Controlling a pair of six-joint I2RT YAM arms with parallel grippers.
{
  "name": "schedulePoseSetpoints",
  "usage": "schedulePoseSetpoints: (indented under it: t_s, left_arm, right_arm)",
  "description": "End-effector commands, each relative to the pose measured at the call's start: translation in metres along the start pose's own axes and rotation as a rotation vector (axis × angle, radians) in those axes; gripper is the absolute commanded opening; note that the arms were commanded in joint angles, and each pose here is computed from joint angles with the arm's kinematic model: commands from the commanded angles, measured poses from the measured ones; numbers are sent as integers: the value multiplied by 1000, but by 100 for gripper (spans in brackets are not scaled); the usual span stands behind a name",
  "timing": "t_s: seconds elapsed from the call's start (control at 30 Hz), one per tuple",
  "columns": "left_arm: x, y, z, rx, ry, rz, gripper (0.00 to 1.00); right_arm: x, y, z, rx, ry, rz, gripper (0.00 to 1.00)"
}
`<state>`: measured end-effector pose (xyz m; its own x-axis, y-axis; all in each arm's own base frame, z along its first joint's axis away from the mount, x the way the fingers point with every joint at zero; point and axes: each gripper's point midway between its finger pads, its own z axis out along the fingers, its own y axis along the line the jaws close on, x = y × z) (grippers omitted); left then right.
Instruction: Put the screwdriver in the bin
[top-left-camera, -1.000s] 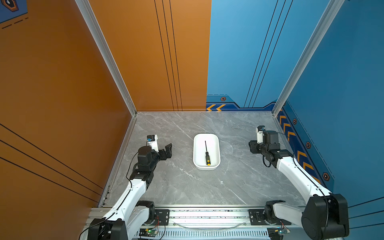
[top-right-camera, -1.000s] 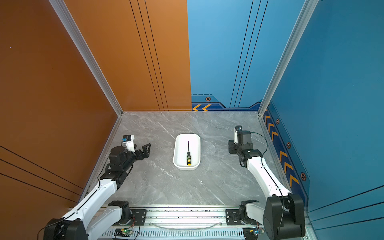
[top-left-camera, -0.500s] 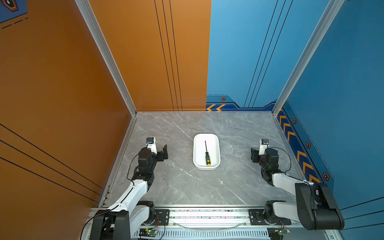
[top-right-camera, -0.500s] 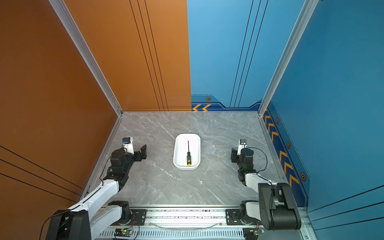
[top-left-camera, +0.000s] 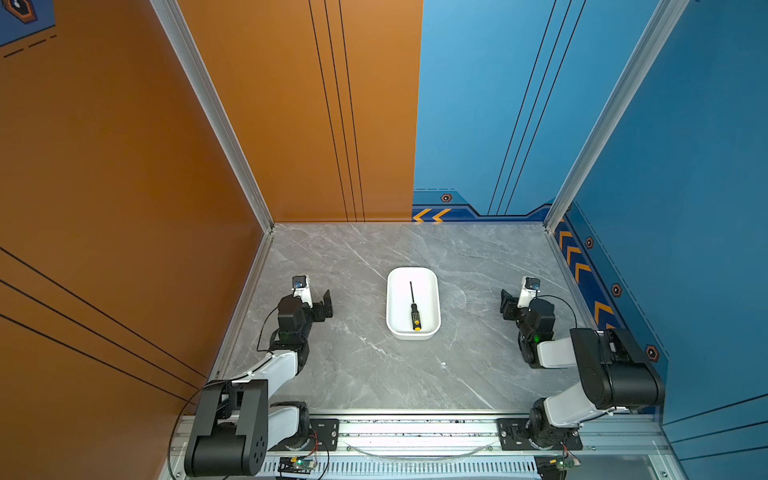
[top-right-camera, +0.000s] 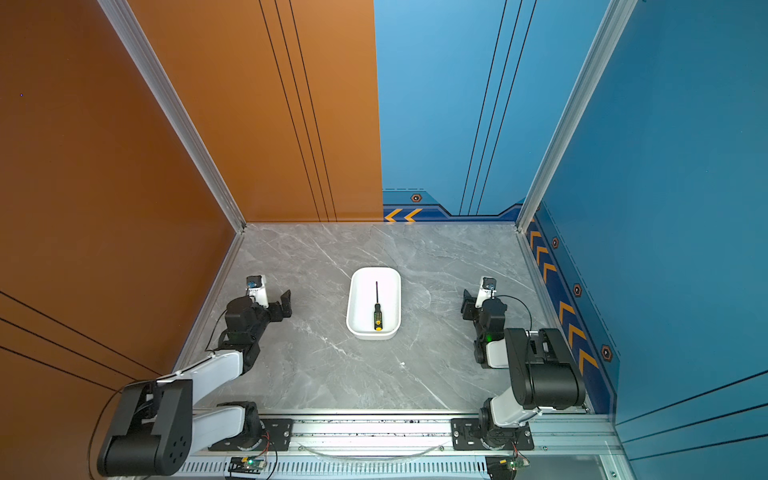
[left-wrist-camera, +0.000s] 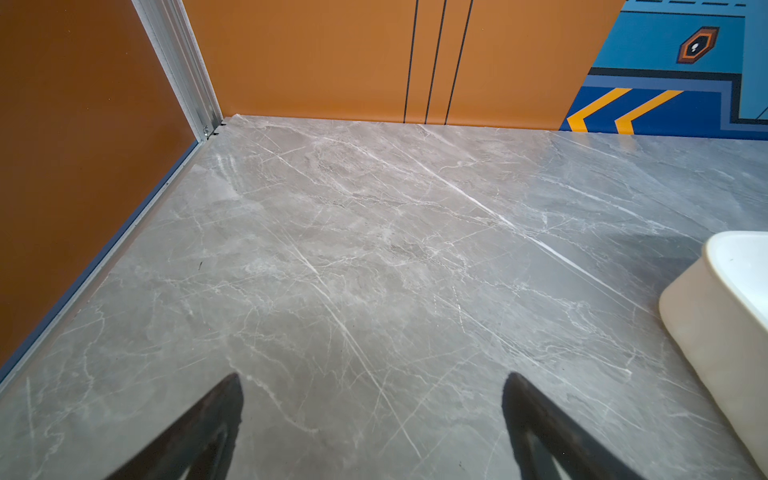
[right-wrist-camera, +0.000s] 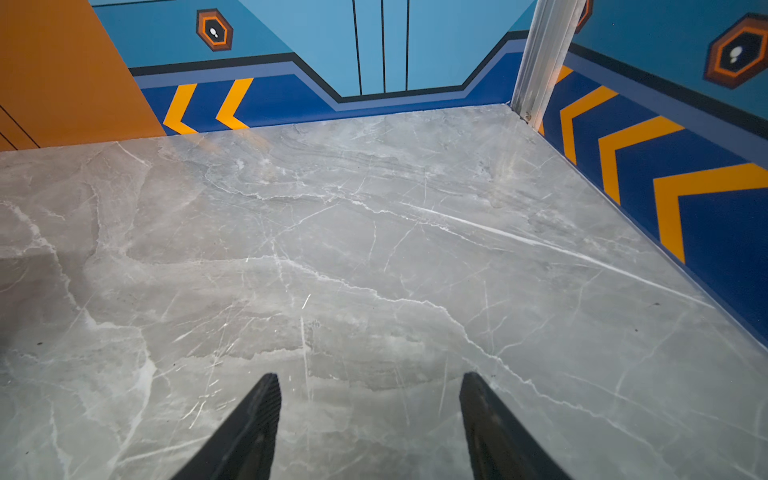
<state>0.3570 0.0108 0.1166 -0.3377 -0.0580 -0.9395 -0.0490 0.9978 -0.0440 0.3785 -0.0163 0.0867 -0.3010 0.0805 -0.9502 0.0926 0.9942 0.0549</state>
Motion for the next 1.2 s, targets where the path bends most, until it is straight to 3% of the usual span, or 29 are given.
schedulePoseSetpoints:
  t_s: [0.0,0.53,0.63,0.7,0.73,1.17]
  left_arm:
    - [-5,1,3,14,-46,-2,98]
    - [6,10,30,-5,-122,-23,98]
    - [11,6,42,4,-30,3,98]
    - [11,1,45,0,-19,29,98]
    - [12,1,45,-1,-13,29,98]
    - [13,0,44,-1,-12,32,98]
  right_arm:
    - [-11,8,8,-40,-7,-1,67]
    - [-10,8,12,-38,16,-2,72]
    - [-10,8,12,-38,16,-2,72]
    - [-10,8,12,-38,17,-3,79]
    - [-10,8,12,-38,16,-3,100]
    - [-10,9,13,-16,27,-21,100]
